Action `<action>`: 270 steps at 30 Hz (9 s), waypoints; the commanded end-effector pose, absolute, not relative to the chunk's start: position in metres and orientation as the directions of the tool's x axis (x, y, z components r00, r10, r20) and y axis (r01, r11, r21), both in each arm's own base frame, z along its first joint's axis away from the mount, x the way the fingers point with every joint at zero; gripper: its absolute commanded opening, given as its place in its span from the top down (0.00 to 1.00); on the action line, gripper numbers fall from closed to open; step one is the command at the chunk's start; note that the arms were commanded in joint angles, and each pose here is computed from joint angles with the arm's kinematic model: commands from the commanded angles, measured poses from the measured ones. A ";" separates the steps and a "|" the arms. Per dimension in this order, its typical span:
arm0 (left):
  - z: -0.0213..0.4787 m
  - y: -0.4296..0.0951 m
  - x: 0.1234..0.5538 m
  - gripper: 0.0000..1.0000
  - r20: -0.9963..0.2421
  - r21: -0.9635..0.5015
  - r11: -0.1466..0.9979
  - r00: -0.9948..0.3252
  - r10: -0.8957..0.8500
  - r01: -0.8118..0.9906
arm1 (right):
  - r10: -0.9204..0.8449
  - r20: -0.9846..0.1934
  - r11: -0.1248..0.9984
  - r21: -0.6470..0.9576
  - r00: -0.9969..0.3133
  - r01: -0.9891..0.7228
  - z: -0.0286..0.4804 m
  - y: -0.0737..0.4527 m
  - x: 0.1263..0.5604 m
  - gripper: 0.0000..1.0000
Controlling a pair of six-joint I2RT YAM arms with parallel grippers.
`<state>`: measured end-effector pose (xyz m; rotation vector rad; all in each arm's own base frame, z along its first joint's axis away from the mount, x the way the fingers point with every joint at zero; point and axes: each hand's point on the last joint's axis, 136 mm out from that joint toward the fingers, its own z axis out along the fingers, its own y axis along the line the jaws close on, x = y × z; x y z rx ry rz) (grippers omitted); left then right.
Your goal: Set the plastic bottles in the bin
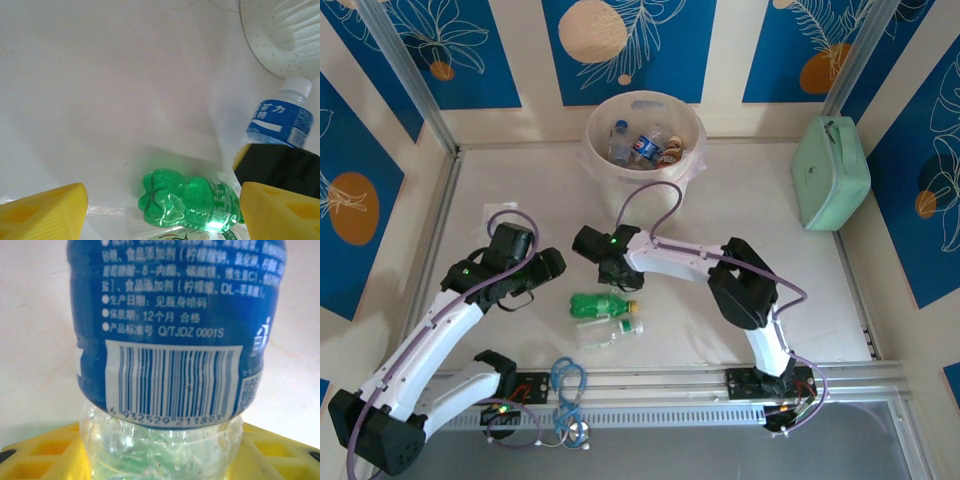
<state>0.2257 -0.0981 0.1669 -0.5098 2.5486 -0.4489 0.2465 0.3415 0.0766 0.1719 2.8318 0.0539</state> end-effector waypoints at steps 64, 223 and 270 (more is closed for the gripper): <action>0.125 -0.135 0.203 0.17 -0.140 -0.534 0.716 -0.787 -0.601 -0.451 | 0.247 -0.583 0.860 0.499 -0.774 -0.102 0.390 0.215 0.414 0.15; 0.139 -0.036 0.250 0.13 -0.275 -0.448 0.696 -0.654 -0.705 -0.562 | -0.875 -0.131 0.465 0.041 -0.466 -0.885 0.074 0.393 0.108 0.03; 0.187 -0.064 0.278 0.16 -0.344 -0.559 0.724 -0.681 -0.646 -0.404 | 0.010 -0.675 0.794 0.454 -0.738 -0.405 0.420 0.340 0.297 0.34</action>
